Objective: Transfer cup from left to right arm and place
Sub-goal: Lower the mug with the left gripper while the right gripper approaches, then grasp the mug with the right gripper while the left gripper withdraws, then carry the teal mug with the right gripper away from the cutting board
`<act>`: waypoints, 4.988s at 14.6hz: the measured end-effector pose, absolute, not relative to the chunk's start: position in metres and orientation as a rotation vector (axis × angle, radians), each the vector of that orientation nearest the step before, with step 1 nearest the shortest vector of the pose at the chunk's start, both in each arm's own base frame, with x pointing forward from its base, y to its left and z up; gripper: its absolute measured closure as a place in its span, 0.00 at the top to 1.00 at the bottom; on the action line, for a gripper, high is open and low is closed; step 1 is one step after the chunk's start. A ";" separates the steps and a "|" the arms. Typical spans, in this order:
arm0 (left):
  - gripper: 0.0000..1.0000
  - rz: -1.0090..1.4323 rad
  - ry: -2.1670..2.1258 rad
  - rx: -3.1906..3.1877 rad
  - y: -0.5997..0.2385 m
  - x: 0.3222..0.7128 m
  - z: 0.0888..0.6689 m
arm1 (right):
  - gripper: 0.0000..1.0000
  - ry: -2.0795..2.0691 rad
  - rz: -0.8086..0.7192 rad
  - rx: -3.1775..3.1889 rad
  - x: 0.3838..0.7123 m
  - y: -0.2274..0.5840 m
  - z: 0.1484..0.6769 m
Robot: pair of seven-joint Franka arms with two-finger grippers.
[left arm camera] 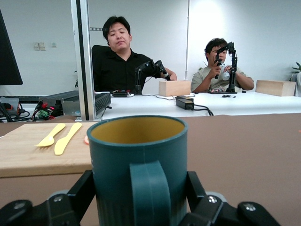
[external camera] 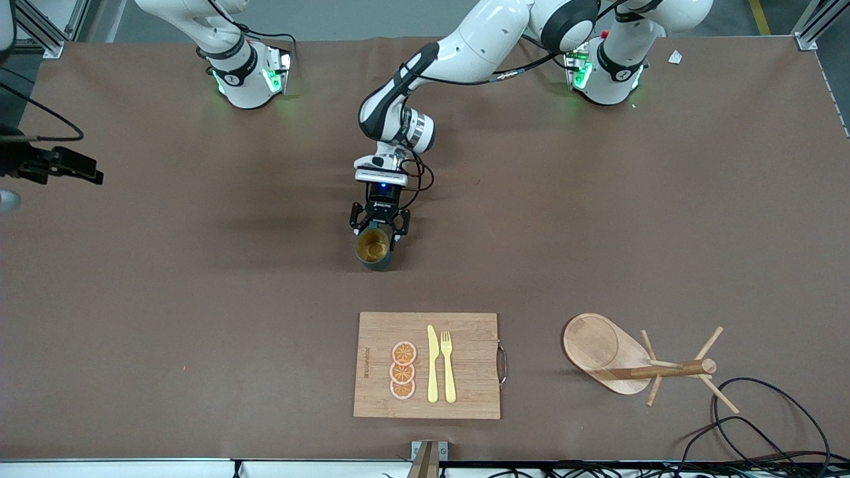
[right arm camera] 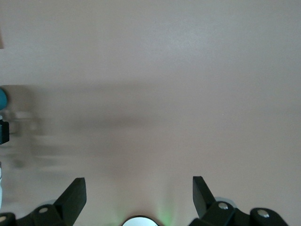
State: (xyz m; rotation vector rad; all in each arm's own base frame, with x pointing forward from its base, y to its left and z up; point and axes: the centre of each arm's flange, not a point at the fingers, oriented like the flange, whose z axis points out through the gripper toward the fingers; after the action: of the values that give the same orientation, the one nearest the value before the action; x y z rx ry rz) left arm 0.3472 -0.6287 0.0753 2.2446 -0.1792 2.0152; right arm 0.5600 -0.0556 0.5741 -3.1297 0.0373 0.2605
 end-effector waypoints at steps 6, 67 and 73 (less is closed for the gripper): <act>1.00 2.067 -0.152 2.227 -0.624 0.351 0.071 | 1.00 0.028 0.309 -3.130 0.584 -0.052 0.533; 1.00 0.076 -0.077 3.104 -0.048 0.536 0.671 | 0.04 -1.164 0.077 -2.935 0.598 0.152 0.310; 1.00 0.066 -0.091 3.099 -0.048 0.529 0.673 | 0.04 -1.675 0.082 -2.661 0.601 0.003 0.319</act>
State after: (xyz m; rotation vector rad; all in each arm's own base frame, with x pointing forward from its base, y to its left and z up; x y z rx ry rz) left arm 0.5293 -0.0481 0.6733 3.0992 -0.0911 0.0663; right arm 0.6008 0.0027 0.3185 -2.6613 -1.6750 0.0820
